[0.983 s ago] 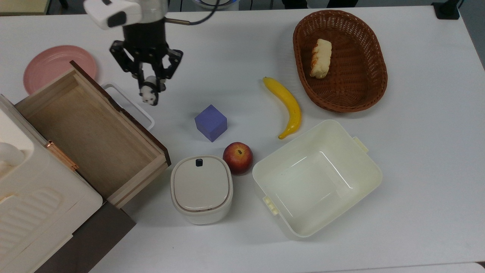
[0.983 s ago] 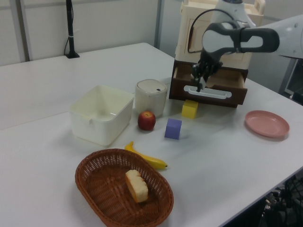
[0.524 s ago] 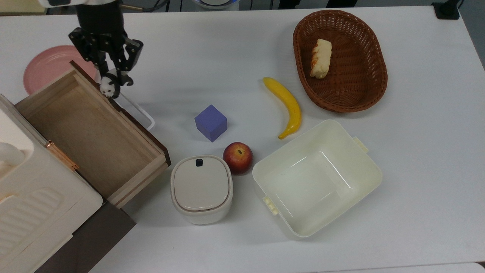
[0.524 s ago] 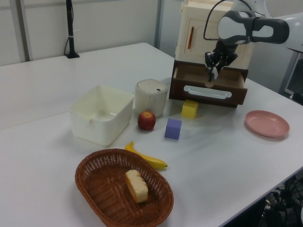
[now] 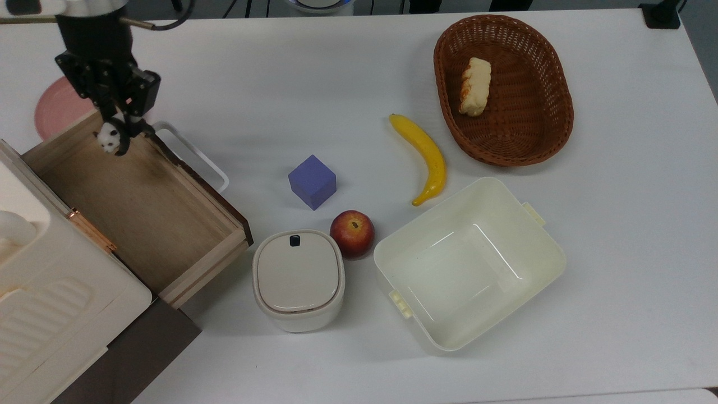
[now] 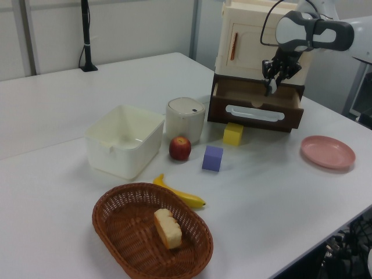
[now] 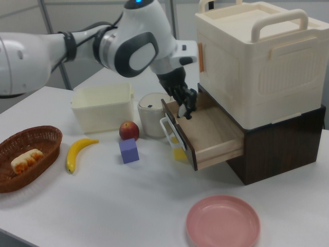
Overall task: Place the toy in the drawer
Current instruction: 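Carry the held panda toy over the open wooden drawer, then lower the panda toy into the drawer and open the gripper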
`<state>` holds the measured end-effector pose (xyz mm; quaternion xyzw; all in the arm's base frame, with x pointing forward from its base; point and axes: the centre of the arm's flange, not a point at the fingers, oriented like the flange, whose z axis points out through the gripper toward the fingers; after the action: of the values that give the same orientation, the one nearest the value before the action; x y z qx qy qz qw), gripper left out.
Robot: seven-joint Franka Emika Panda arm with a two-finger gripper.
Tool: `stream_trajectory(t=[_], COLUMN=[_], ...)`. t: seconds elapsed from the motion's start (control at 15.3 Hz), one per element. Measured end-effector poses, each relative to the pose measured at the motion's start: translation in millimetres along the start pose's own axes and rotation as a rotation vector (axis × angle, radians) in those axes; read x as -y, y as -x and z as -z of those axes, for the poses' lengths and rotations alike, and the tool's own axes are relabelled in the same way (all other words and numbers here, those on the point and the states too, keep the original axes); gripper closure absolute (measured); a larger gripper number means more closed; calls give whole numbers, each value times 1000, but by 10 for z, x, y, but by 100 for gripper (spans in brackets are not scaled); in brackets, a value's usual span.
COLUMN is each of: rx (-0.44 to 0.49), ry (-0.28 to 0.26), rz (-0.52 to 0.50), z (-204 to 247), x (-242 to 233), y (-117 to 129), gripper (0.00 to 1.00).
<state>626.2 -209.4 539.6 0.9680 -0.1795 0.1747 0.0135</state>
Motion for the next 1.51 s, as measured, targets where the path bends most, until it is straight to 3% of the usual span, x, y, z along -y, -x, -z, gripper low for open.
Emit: stream_trajectory(t=[0.39,1.11,1.51], rx=[-22,12,19], ry=[14,19,20], rz=[-20,-4,28], z=[-276,-523,-568], x=[-151,-154,-155], y=[-128,-107,-100], gripper=[64,64,58])
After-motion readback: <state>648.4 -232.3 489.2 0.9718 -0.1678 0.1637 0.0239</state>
